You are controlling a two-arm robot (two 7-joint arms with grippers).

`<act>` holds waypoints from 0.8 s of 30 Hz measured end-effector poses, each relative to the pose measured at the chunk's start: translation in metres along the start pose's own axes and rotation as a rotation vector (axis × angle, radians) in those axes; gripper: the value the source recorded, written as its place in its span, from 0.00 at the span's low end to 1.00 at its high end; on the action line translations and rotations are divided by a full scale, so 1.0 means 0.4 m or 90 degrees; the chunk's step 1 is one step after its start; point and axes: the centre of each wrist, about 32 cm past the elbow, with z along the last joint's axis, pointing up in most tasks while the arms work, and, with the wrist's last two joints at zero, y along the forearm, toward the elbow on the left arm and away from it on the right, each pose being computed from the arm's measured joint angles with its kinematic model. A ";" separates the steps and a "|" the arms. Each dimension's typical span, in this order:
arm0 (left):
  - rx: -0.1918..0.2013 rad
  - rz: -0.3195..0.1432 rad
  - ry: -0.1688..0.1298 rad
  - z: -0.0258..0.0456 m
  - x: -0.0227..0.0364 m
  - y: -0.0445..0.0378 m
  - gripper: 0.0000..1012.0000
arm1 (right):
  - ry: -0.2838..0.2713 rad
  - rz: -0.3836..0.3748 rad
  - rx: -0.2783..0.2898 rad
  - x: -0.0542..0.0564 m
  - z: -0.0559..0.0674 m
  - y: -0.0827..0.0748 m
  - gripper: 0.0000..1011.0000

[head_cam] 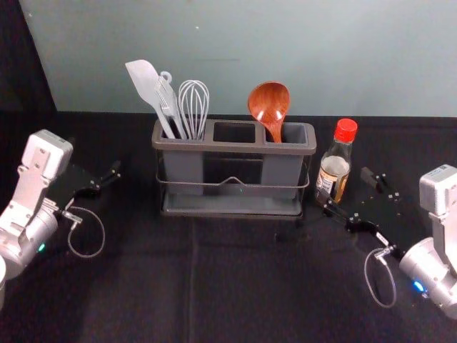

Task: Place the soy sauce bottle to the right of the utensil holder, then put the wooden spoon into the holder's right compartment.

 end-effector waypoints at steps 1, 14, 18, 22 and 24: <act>0.000 0.000 0.000 0.000 0.000 0.000 0.99 | 0.000 0.000 0.000 0.000 0.000 0.000 0.99; 0.000 0.000 0.000 0.000 0.000 0.000 0.99 | 0.000 0.000 0.000 0.000 0.000 0.000 0.99; 0.000 0.000 0.000 0.000 0.000 0.000 0.99 | 0.000 0.000 0.000 0.000 0.000 0.000 0.99; 0.000 0.000 0.000 0.000 0.000 0.000 0.99 | 0.000 0.000 0.000 0.000 0.000 0.000 0.99; 0.000 0.000 0.000 0.000 0.000 0.000 0.99 | 0.000 0.000 0.000 0.000 0.000 0.000 0.99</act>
